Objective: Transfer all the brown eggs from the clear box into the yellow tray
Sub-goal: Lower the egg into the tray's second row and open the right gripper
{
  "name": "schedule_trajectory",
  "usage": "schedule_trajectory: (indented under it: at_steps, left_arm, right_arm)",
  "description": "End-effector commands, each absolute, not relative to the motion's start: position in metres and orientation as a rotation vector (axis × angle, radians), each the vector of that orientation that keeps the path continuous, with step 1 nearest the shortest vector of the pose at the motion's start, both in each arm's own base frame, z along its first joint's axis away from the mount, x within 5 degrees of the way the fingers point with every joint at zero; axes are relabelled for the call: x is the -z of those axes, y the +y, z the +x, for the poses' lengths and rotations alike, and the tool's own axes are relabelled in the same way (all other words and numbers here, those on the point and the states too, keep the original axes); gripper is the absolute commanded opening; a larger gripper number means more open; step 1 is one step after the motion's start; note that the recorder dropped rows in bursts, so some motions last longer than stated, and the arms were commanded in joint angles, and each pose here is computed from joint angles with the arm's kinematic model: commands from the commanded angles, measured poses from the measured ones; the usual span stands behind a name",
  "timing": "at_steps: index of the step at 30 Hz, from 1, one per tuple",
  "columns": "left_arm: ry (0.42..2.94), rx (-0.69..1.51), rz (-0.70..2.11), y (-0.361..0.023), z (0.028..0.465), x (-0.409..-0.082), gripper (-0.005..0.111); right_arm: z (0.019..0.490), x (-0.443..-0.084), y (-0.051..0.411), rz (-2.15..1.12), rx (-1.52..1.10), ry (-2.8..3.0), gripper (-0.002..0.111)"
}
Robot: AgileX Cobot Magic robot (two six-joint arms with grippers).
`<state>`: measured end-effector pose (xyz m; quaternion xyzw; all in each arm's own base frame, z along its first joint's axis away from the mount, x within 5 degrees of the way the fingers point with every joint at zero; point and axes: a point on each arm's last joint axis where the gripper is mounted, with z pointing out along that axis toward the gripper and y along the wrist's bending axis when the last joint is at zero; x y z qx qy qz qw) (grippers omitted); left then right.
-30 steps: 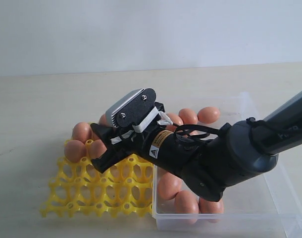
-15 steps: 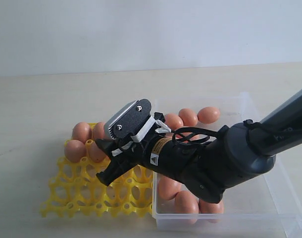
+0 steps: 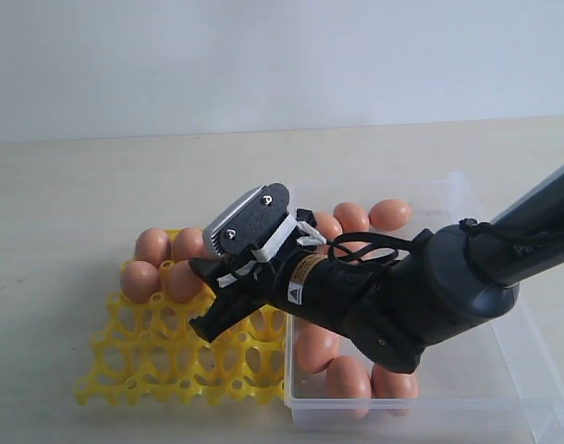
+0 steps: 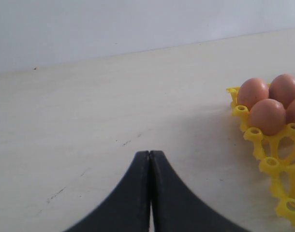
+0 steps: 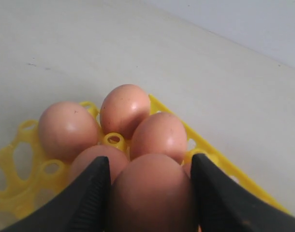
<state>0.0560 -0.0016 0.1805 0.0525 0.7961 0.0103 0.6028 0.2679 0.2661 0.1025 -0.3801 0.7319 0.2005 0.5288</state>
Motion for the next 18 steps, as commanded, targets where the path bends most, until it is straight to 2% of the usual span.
schedule_trajectory:
  at_steps: [1,7,18]
  left_arm:
    - [1.83,-0.013,0.122,-0.0022,0.0563,-0.1828,0.0]
    - [1.83,-0.013,0.122,-0.0022,0.0563,-0.1828,0.0]
    - [1.83,-0.013,0.122,-0.0022,0.0563,-0.1828,0.0]
  right_arm:
    - [0.2689,-0.1021,0.268,-0.921,-0.498,1.716,0.0]
    - [0.2698,-0.1023,0.2671,-0.909,-0.508,1.722,0.006]
    - [0.2701,-0.1033,0.2673,-0.9,-0.52,1.714,0.034]
